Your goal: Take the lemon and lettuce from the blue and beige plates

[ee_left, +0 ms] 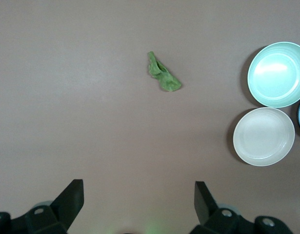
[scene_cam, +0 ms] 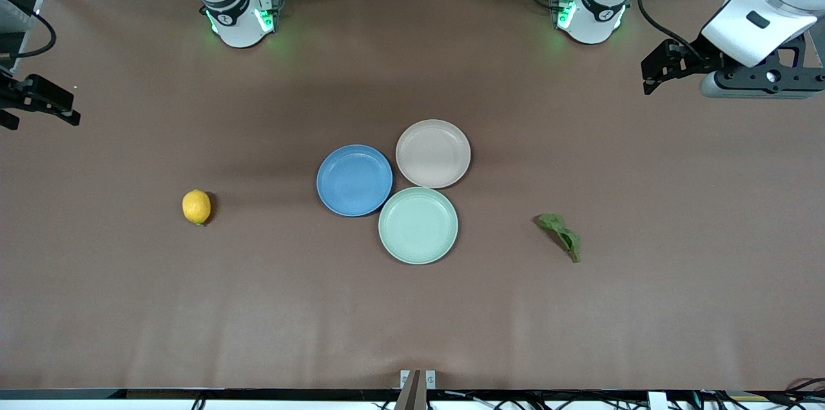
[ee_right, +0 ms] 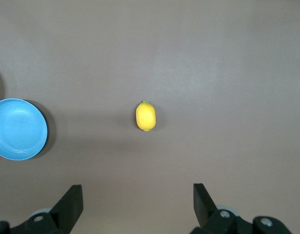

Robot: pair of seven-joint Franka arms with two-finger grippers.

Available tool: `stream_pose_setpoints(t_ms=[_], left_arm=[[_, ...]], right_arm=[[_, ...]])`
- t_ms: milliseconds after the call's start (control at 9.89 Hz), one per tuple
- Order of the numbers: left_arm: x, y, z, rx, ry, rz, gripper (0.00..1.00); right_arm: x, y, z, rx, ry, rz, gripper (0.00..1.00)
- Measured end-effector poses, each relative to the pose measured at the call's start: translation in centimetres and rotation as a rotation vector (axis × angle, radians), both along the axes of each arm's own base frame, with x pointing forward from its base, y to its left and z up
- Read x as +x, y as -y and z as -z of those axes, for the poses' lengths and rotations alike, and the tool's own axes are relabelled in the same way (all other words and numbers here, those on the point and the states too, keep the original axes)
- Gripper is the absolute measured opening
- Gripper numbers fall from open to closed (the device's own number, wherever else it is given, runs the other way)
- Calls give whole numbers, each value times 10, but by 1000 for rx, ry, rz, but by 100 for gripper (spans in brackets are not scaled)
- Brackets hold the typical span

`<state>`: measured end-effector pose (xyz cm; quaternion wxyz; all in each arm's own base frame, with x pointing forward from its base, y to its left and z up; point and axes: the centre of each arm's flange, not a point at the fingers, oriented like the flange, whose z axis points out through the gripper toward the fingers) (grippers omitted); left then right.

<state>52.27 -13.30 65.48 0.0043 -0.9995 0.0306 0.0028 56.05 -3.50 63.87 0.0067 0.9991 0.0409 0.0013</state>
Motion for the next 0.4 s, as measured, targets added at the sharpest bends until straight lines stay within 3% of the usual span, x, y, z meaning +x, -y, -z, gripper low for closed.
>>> stream_pose_setpoints(t_ms=[404], left_arm=[[0, 0, 0, 0, 0, 0, 100]], right_arm=[[1, -2, 1, -2, -5, -3, 100]])
